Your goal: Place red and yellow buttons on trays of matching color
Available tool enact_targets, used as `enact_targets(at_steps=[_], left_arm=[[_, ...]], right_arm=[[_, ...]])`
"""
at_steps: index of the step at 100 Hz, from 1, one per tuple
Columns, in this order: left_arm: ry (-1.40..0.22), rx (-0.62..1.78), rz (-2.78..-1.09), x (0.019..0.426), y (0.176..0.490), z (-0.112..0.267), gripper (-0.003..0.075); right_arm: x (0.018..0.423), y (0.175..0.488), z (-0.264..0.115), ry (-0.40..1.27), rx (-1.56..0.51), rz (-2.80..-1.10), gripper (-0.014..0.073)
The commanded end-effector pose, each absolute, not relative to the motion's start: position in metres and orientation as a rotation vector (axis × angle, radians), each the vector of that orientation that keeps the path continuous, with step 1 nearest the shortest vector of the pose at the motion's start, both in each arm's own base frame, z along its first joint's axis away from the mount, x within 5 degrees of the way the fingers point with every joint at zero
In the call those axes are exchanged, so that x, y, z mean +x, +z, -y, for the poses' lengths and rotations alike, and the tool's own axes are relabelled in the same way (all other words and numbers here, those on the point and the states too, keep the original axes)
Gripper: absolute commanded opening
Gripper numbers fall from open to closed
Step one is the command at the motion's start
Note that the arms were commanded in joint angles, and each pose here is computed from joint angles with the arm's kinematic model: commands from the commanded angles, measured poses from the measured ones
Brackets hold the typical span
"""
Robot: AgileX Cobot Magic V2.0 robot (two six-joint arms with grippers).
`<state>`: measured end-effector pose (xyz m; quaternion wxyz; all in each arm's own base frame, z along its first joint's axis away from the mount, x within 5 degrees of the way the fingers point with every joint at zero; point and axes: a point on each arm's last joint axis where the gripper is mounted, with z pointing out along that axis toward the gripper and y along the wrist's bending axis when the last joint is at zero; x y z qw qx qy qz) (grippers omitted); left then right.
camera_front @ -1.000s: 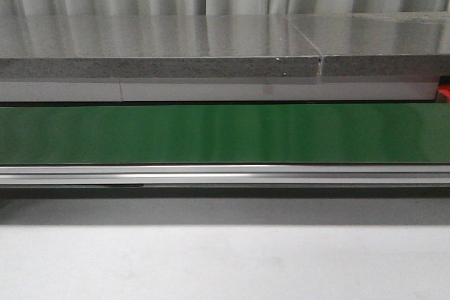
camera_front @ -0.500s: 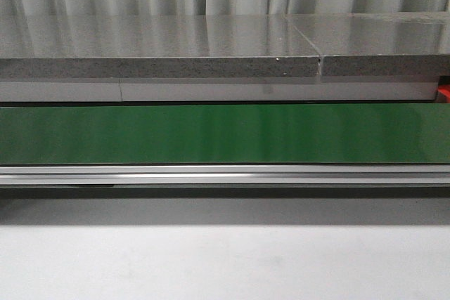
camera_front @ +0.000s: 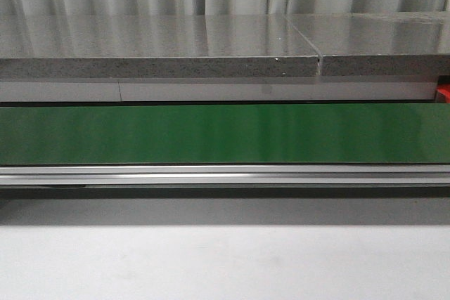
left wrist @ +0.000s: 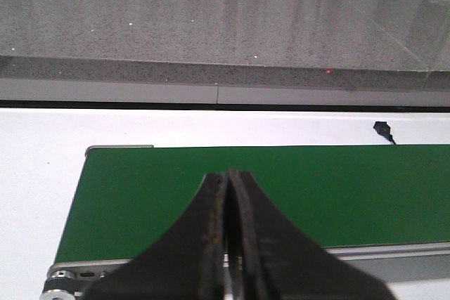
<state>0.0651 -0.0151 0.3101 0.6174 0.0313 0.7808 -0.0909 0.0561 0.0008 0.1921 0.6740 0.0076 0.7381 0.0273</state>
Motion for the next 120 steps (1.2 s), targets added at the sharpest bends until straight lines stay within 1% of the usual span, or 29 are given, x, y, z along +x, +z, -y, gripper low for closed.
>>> enact_targets(at_steps=[1, 120], left_arm=[[-0.225, 0.057, -1.710, 0.0659, 0.3245, 0.0149, -0.0019], [-0.225, 0.057, -1.710, 0.0659, 0.3245, 0.0149, -0.0019]], right_arm=[[0.0550, 0.2061, -0.0025, 0.076, -0.002, -1.501, -0.0120], [0.0548, 0.2082, -0.0027, 0.078, -0.003, -1.484, -0.0120]])
